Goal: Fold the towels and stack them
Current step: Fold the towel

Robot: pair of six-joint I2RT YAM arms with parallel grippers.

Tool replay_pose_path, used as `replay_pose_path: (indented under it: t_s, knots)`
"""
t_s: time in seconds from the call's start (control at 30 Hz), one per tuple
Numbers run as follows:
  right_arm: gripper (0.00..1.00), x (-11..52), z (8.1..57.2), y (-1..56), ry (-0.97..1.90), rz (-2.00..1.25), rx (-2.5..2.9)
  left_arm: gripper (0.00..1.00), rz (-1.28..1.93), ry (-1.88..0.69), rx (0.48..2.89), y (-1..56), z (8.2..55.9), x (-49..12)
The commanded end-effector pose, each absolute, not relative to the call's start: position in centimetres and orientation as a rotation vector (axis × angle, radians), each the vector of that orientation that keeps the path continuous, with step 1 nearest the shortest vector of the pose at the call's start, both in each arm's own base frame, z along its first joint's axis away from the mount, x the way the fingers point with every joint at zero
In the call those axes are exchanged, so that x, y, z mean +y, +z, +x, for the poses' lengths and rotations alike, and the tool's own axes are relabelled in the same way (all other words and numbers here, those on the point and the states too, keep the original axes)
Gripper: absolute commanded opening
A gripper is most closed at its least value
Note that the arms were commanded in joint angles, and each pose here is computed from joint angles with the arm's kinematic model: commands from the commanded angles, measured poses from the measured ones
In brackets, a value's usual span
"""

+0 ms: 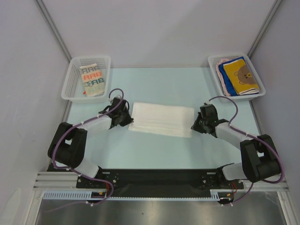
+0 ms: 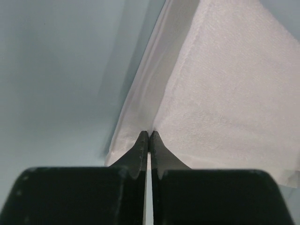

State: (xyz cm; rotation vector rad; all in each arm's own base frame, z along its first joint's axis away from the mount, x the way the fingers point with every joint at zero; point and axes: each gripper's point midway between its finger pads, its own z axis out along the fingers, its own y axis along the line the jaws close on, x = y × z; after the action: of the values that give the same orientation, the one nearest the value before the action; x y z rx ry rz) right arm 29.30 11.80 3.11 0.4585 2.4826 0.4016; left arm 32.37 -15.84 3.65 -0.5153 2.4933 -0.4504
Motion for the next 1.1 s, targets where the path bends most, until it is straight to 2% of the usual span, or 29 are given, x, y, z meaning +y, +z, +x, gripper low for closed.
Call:
replay_pose_path:
  t_s: [0.0, 0.5, 1.07]
  knots:
    - [0.00, 11.8, 30.4, 5.2, 0.406, 0.438, 2.439, 0.00, -0.485, -0.452, 2.414, 6.6, 34.6, -16.0]
    - [0.00, 11.8, 30.1, 9.7, 0.438, 0.410, 2.370, 0.00, -0.452, -0.450, 2.376, 9.3, 34.6, -15.0]
    - [0.00, 13.8, 27.9, 9.3, 0.496, 0.360, 2.409, 0.00, -0.459, -0.452, 2.382, 8.6, 33.1, -13.9]
